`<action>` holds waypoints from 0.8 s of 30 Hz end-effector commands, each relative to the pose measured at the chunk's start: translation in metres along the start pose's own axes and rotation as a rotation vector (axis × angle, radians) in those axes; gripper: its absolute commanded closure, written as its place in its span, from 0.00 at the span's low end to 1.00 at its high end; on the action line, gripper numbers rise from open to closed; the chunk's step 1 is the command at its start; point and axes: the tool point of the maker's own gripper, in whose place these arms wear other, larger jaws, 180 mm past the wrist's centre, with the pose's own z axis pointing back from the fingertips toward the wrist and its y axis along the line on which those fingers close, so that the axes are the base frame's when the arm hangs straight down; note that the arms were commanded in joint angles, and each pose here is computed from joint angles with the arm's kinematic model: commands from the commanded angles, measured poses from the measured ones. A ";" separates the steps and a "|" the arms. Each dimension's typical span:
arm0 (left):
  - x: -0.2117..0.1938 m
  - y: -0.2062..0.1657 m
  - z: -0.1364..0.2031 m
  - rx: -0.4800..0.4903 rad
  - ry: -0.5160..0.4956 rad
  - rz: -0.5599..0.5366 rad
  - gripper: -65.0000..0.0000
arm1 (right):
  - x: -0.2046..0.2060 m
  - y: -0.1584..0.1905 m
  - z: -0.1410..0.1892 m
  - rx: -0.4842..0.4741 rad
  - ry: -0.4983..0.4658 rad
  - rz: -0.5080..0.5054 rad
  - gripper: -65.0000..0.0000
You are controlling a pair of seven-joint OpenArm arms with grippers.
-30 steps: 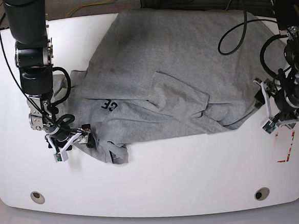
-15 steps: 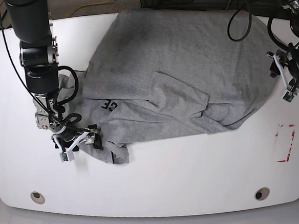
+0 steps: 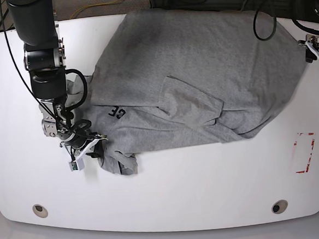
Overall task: Layout the t-shirt on the table in an organized manner, then fold the t-shirt properly
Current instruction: 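Raise the left gripper away while the right gripper holds the shirt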
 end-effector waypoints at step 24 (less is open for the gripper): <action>-0.053 0.001 -0.060 -0.168 0.023 0.365 0.44 | 0.012 -0.003 0.001 0.000 -0.011 0.013 1.00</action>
